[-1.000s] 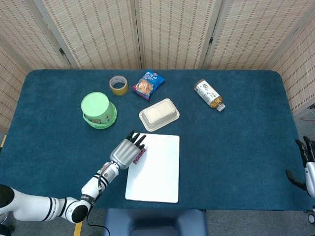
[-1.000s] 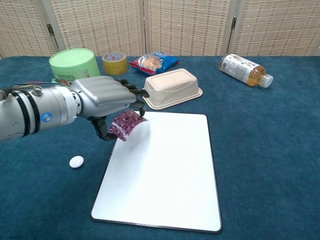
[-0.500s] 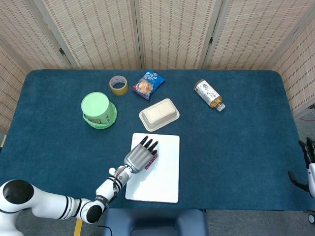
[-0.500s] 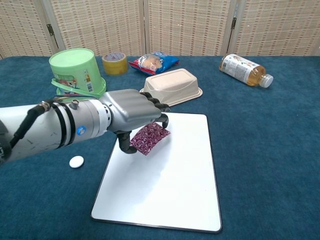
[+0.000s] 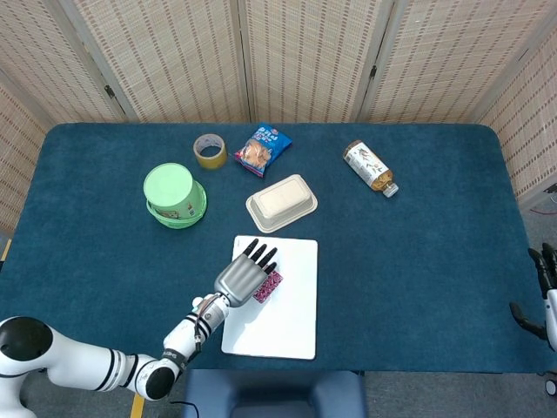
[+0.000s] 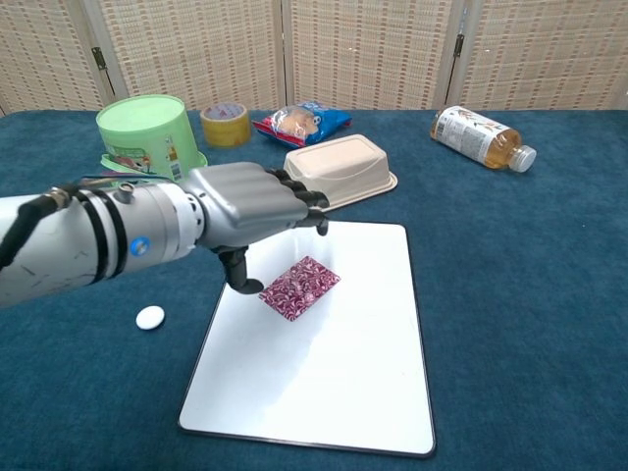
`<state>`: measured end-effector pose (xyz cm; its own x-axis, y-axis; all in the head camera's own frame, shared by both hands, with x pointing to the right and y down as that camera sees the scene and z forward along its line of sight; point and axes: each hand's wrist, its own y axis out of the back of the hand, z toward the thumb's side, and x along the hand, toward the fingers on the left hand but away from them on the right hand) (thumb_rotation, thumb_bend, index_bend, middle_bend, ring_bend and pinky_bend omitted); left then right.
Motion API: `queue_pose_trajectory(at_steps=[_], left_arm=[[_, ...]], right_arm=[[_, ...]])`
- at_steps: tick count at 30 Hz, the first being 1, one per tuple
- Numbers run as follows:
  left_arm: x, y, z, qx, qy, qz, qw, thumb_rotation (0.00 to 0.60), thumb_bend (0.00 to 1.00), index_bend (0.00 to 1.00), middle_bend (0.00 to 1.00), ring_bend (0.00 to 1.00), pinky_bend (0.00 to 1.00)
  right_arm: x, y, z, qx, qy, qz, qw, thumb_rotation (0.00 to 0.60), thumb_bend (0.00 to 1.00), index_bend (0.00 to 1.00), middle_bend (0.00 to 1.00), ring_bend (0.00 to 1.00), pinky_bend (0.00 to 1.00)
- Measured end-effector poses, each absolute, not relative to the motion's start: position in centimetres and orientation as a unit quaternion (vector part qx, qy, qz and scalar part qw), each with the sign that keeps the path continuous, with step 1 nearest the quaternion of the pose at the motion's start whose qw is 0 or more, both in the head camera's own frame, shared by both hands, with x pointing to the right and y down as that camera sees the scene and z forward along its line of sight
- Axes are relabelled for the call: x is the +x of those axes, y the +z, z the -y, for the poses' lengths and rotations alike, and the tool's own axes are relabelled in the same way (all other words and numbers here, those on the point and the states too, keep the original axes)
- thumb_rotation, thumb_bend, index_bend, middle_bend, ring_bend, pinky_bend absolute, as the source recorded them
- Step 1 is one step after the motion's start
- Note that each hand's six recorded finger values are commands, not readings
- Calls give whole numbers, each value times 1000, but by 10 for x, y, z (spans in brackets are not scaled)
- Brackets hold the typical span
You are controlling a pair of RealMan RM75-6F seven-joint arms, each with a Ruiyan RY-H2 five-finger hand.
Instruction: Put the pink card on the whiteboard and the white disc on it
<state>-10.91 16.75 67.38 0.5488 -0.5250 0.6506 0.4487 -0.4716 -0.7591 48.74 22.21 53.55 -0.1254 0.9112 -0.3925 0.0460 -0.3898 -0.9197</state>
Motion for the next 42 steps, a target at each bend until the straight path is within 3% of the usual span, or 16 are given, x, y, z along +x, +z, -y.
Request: queue_pose_trajectory(at_steps=[7,18,42], left_arm=[[-155,664,-165,-706,-475,-52,523,600,333,301,46,0,0],[-218,664,-190,-706,-487,-60,511,600,333,334,62,0,0],[-236,692,-214,-715,-504,-39,483,600,340,451,86,3,0]], right_arm=[[484,537,-221,-564,614,425,352,600,310,12,30,77,0],[475,538,-217,-573,605,421,358,600,310,12,30,77,0],[474,538,-217,-573,606,420,358,600,311,12,30,77,0]])
